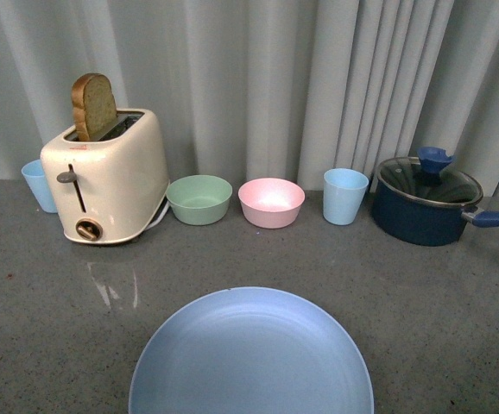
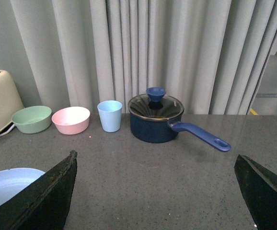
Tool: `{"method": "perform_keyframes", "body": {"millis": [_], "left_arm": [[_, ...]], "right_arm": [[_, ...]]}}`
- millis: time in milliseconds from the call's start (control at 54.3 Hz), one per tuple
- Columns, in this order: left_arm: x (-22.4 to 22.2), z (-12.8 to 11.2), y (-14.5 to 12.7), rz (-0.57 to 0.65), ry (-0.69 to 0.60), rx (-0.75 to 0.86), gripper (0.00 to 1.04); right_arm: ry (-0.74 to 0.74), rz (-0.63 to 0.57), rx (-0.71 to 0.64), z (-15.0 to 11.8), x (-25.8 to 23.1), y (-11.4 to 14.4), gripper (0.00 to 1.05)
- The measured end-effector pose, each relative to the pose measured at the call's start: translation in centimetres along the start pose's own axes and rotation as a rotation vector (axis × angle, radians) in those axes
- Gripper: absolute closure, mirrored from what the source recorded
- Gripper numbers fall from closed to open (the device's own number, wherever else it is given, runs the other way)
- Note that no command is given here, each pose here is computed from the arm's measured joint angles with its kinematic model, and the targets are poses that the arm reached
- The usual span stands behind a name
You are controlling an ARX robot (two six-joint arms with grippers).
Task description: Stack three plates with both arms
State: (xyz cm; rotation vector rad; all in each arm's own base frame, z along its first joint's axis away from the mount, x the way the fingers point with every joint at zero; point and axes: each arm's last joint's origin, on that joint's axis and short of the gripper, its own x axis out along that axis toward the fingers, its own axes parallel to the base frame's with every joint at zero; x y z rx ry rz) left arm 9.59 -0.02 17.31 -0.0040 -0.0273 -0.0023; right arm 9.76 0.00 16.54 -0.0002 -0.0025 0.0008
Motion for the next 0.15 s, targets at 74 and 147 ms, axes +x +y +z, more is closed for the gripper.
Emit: {"method": "perform_keyframes", "body": {"millis": [74, 147], "left_arm": [[0.0, 0.0, 0.0, 0.0, 0.0, 0.0, 0.07], [0.0, 0.0, 0.0, 0.0, 0.0, 0.0, 0.07]], "right_arm": [[0.0, 0.0, 0.0, 0.0, 0.0, 0.0, 0.07], [0.0, 0.0, 0.0, 0.0, 0.0, 0.0, 0.07]]}}
